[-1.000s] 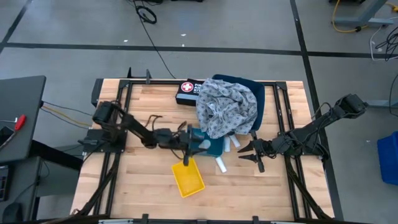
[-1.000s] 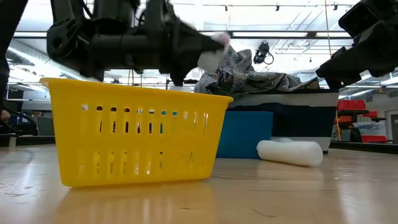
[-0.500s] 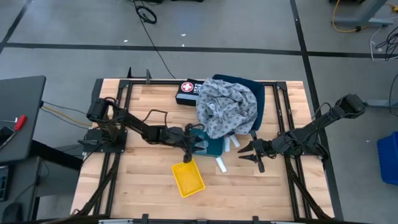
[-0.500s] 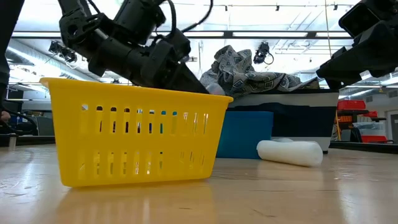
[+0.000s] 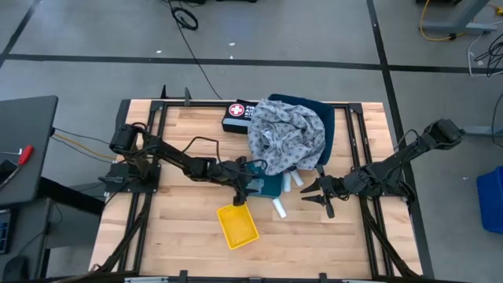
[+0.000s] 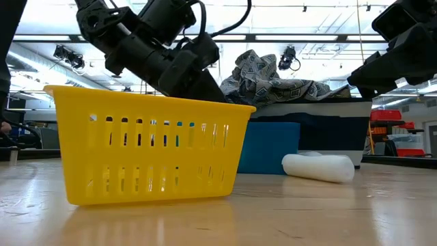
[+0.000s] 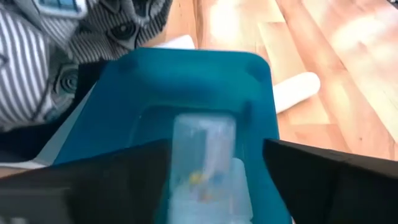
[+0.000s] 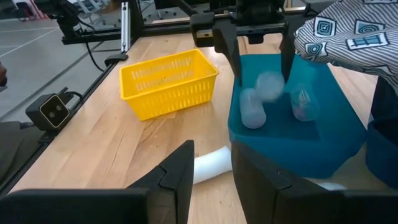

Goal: Pick & place medical supplies in basket/bin
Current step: Put the transparent pill bottle into the blue bin, then put the top white rolled gauze into the yellow bin

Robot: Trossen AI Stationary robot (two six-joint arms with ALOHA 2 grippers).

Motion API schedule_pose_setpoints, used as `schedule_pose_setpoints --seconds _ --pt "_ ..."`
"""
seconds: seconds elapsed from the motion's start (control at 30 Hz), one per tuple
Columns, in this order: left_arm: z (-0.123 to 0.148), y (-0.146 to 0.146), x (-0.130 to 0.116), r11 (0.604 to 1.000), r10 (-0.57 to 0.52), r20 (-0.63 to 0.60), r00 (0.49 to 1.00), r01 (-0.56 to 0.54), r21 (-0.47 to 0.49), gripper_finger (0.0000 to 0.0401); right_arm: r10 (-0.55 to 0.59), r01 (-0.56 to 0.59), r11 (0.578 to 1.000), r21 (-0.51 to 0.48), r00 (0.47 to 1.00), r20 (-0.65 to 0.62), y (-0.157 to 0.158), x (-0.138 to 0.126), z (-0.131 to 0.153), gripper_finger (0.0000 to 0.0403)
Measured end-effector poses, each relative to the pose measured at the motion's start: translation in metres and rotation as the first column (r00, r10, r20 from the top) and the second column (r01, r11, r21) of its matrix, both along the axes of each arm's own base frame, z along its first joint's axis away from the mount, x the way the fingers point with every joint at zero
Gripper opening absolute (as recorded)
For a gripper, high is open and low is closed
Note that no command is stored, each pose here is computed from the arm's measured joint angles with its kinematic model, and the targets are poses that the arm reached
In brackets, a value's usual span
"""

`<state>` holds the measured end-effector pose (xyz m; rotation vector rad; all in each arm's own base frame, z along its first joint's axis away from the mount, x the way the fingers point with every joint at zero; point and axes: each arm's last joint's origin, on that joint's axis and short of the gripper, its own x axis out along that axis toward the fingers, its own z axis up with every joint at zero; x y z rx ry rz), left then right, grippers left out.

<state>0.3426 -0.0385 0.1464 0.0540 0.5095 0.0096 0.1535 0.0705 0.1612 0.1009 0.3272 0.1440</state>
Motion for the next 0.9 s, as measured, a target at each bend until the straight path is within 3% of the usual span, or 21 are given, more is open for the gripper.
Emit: schedule_pose_setpoints --seconds 0.13,0.33,0.53,0.73,0.9 --pt "0.0 0.0 0.0 1.0 0.0 0.001 1.0 0.0 0.0 0.0297 0.0 0.0 1.0 0.0 1.0 -0.001 0.0 0.0 0.0 0.0114" --pt "0.006 -0.001 0.0 1.0 -0.011 0.027 1.0 0.01 0.016 0.0301 -0.014 0.014 1.0 0.014 0.999 -0.029 -0.001 -0.001 -0.002 0.0114" --pt "0.036 -0.012 -0.006 0.996 -0.075 0.136 0.988 0.067 0.06 0.0293 -0.079 0.085 0.996 0.028 0.979 -0.186 -0.004 -0.006 -0.017 0.0114" --pt "0.074 -0.03 -0.019 0.986 -0.156 0.268 0.951 0.132 0.105 0.0292 -0.112 0.109 0.994 -0.024 0.968 -0.226 -0.003 -0.002 -0.027 0.0119" --pt "0.093 -0.046 -0.031 0.973 -0.223 0.325 0.919 0.189 0.132 0.0292 -0.161 0.153 0.987 -0.051 0.952 -0.26 -0.005 0.002 -0.036 0.0162"
